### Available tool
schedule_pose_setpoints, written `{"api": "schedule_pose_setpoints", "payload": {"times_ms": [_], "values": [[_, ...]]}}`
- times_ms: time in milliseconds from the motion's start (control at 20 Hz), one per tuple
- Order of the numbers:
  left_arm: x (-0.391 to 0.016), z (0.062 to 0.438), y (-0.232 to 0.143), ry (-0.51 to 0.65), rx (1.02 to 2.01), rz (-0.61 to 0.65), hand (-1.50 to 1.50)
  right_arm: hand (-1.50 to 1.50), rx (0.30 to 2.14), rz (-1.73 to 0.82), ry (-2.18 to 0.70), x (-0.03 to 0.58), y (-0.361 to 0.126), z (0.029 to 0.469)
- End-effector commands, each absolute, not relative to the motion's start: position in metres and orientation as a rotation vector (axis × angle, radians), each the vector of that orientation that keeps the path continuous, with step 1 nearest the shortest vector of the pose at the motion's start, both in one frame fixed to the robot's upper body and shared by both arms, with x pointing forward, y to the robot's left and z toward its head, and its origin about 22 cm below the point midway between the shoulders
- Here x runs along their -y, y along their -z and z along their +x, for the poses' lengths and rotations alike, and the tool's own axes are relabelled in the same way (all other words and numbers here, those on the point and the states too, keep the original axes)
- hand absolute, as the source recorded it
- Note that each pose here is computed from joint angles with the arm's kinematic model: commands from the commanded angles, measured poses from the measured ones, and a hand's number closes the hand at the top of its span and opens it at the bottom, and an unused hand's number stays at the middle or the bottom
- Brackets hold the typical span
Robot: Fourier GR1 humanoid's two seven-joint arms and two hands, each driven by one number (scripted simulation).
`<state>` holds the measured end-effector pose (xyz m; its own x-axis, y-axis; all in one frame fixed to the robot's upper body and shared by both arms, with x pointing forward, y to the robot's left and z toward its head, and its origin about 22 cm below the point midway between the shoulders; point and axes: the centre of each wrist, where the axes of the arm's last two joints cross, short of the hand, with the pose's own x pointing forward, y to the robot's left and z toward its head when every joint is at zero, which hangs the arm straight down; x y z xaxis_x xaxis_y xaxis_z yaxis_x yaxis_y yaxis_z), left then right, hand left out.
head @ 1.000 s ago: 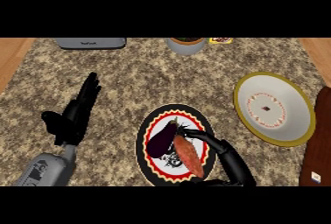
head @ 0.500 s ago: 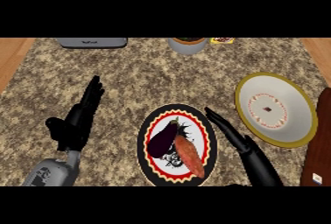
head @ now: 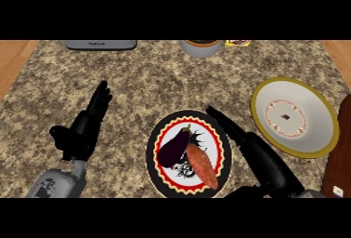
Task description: Pick the sweet potato from the plate and place it in the bowl
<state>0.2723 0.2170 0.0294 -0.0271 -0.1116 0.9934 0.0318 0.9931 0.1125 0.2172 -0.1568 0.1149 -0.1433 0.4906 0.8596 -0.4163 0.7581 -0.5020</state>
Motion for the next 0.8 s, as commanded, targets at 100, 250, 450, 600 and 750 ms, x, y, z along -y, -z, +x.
{"api": "schedule_pose_setpoints", "payload": {"times_ms": [100, 250, 450, 600, 750], "values": [[-0.207, 0.272, -0.033, 0.116, 1.596, 0.058, 0.0, -1.5, 1.328, -0.088, -0.918, 0.149, -0.104, 0.245], [-0.236, 0.26, -0.037, 0.126, 1.587, 0.069, 0.0, -1.5, 1.287, -0.093, -0.938, 0.158, -0.098, 0.238], [-0.207, 0.262, -0.045, 0.099, 1.601, 0.061, 0.0, -1.5, 1.293, -0.036, -0.927, 0.154, -0.086, 0.237], [-0.217, 0.277, -0.036, 0.107, 1.601, 0.074, 0.0, -1.5, 1.298, -0.002, -0.938, 0.176, -0.062, 0.221], [-0.22, 0.263, -0.029, 0.124, 1.589, 0.107, 0.0, -1.5, 1.329, 0.024, -0.874, 0.172, -0.061, 0.222]]}}
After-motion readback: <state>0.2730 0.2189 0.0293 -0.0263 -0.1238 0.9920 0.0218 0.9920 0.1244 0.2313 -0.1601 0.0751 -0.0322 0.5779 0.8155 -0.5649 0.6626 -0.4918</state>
